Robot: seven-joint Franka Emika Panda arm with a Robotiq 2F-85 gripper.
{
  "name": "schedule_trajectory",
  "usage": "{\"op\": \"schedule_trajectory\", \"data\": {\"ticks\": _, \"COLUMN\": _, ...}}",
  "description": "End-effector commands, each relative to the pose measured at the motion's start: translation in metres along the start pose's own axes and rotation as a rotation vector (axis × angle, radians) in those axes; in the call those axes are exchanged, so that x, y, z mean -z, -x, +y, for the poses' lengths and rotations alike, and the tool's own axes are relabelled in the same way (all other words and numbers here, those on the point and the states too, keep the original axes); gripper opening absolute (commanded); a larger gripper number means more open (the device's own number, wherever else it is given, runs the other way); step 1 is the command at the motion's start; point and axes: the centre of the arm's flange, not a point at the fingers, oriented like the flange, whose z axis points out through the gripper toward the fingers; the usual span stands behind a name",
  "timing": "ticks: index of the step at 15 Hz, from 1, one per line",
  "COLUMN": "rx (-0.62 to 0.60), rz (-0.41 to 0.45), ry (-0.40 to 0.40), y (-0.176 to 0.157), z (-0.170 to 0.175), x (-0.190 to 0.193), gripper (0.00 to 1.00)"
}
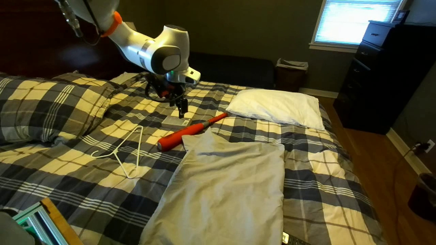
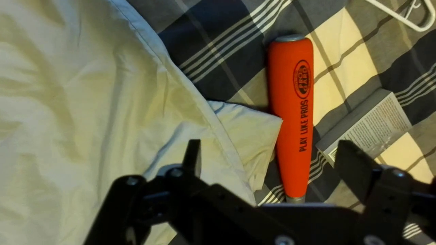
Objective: Move the object to the pillow case
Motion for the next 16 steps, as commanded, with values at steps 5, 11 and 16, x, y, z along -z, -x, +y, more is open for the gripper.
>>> {"op": "schedule_trajectory", "data": {"ticks": 5, "rx": 0.048, "rz": 0.004, "ry": 0.059, "y": -0.046, "z": -0.006, "x": -0.014, "gripper": 1.0}}
{"op": "schedule_trajectory", "data": {"ticks": 11, "rx": 0.268, "rz": -0.072, "ry": 0.114, "y": -0.141, "z": -0.015, "x": -0.066, "gripper": 1.0}}
{"op": "schedule_trajectory", "data": {"ticks": 16, "rx": 0.386, "rz": -0.183, "ry": 0.108, "y": -0.165, "z": -0.053, "x": -0.143, "gripper": 1.0}}
